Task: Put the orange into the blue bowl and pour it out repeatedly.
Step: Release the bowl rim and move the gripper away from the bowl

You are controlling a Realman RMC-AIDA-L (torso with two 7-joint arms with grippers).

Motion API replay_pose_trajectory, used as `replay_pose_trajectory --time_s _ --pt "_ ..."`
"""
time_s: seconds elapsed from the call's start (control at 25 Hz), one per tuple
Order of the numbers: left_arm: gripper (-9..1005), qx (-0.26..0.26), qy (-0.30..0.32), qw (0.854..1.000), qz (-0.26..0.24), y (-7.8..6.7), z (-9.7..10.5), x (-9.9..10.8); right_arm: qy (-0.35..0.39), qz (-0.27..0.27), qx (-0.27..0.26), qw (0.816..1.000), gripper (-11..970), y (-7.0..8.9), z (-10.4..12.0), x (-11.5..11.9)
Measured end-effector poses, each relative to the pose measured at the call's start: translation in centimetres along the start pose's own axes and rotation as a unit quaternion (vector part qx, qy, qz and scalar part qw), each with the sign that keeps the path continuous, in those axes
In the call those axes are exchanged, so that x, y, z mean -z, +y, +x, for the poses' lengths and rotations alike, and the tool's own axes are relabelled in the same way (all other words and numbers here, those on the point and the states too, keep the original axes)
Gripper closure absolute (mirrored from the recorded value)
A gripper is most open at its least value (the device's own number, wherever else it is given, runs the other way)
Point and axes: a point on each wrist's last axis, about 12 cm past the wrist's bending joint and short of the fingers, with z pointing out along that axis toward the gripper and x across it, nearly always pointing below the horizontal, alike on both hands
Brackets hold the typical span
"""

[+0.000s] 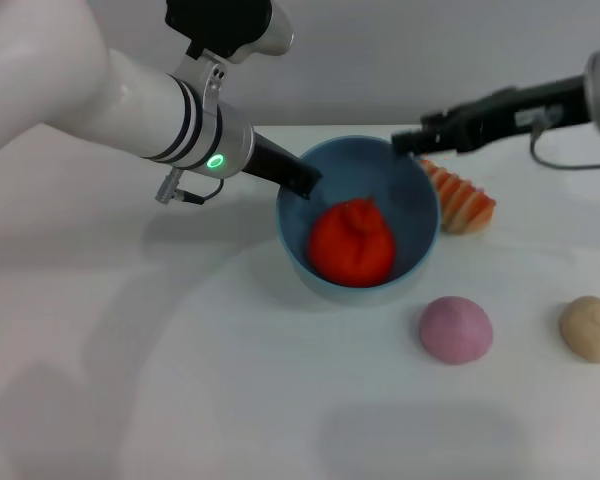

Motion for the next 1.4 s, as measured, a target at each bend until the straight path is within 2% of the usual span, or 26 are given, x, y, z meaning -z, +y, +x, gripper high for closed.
replay_pose_trajectory --time_s 0.12,0.24,0.4,0.6,0.88,1.2,1.4 --pt "996 -0.003 0.001 1.0 0.0 0.0 -0.1 0.0 -0.069 -0.016 0.02 0.997 401 0.6 -0.7 1.9" --pt "997 -0.017 0.011 1.0 -0.007 0.0 -0.3 0.1 -0.094 -0.01 0.026 0.995 401 0.3 -0.7 3.0" --pt "997 -0.036 0.037 0.999 -0.001 -0.5 -0.5 0.2 -0.124 0.017 0.018 0.992 401 -1.3 0.6 3.9" --pt "997 -0.05 0.055 0.997 0.017 -1.2 -1.5 0.6 -0.187 0.053 -0.016 0.981 401 -3.5 3.5 4.8" --pt "997 -0.057 0.072 0.995 0.033 -2.1 -2.1 0.5 -0.182 0.06 -0.052 0.98 401 -4.3 6.1 4.8" --pt "996 -0.034 0.08 0.996 0.02 -1.2 0.0 -0.1 -0.177 0.056 -0.069 0.98 402 -4.4 7.3 4.4" --pt "997 -0.045 0.091 0.995 0.019 -1.5 1.0 -0.6 -0.182 0.054 -0.073 0.979 402 -4.4 7.3 4.3"
